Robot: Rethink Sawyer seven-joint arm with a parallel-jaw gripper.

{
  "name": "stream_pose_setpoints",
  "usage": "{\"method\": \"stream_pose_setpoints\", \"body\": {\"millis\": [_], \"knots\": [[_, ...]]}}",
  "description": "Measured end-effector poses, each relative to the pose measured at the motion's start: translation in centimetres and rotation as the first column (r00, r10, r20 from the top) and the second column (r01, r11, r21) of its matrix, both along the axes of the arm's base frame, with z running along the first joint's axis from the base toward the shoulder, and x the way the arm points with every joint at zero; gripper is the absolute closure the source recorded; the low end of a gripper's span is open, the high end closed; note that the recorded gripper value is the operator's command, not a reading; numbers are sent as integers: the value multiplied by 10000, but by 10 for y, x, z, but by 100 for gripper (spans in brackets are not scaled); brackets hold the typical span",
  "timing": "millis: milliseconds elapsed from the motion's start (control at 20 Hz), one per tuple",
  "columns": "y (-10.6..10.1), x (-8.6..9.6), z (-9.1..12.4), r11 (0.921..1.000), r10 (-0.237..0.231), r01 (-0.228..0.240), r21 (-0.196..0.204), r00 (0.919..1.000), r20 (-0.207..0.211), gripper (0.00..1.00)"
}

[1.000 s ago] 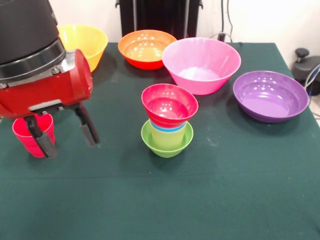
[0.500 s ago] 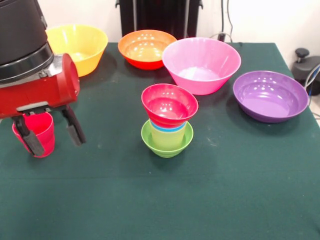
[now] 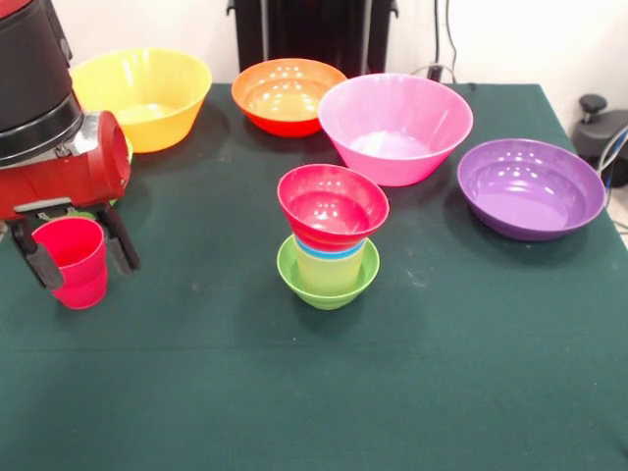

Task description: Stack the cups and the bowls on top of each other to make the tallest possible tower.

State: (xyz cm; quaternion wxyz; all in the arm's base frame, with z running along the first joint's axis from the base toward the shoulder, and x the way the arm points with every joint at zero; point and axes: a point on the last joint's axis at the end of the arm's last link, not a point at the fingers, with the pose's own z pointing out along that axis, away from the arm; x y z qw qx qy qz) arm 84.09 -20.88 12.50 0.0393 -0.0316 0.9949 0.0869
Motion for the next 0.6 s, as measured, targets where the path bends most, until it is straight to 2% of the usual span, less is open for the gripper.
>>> {"method": "stream_pose_setpoints", "body": {"millis": [300, 600], "knots": [[-3, -14, -7, 9998, 74, -80, -158, 9992, -383, 0], [1, -25, -12, 9999, 144, -147, -44, 9973, -719, 0]]}}
